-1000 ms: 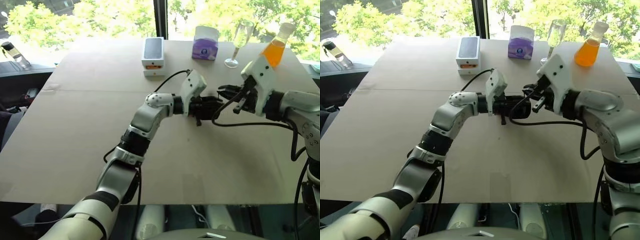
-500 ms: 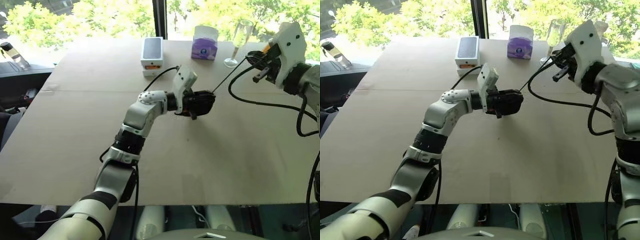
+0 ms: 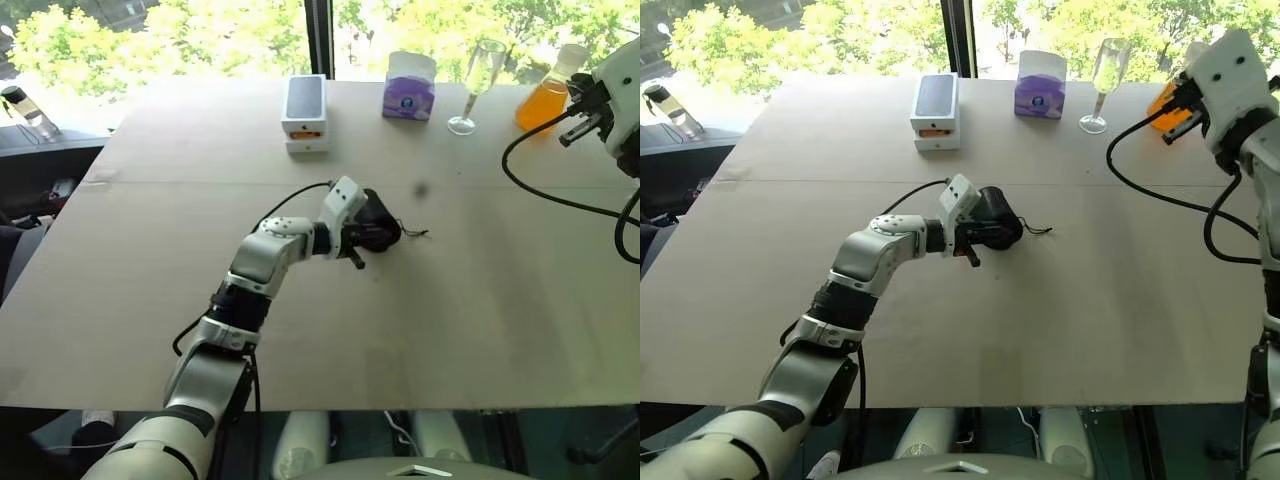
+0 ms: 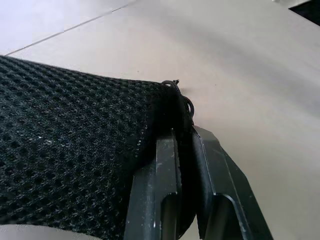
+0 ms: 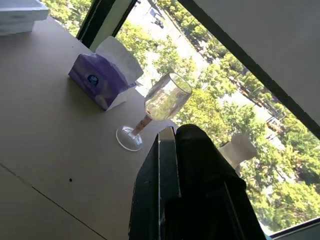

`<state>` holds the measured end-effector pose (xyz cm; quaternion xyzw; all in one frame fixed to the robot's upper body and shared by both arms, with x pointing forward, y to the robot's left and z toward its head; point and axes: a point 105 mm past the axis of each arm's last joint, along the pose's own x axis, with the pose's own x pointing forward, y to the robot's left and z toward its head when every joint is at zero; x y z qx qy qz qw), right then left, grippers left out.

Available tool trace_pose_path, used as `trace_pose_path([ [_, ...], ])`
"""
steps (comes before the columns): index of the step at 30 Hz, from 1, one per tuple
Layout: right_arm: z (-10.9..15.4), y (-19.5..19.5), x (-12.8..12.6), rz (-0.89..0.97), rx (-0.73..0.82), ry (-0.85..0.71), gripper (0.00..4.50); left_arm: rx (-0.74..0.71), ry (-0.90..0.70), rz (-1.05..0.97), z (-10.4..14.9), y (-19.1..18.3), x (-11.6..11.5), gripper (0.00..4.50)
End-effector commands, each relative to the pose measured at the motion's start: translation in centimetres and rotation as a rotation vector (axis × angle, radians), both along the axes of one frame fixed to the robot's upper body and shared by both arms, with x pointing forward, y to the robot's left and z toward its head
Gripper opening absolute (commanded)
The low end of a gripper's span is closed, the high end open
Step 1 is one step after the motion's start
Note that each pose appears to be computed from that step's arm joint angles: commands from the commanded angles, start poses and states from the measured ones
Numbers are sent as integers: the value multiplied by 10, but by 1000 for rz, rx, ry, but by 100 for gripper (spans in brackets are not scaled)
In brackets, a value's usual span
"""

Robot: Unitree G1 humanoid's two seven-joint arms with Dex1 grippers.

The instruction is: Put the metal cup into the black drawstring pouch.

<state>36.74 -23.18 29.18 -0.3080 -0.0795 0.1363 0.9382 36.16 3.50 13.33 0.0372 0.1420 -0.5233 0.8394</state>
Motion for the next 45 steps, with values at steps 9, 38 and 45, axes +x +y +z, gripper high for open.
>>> trace_pose_path([
  [9, -52, 43, -28, 137, 154, 136, 0, -137, -87, -120, 47, -1, -22, 253],
  [38, -158, 7, -133, 262, 329, 304, 444, -157, -204, 509, 12, 166, -117, 257],
  [45, -164, -2, -129, 256, 303, 306, 444, -149, -188, 560, 5, 174, -122, 257],
])
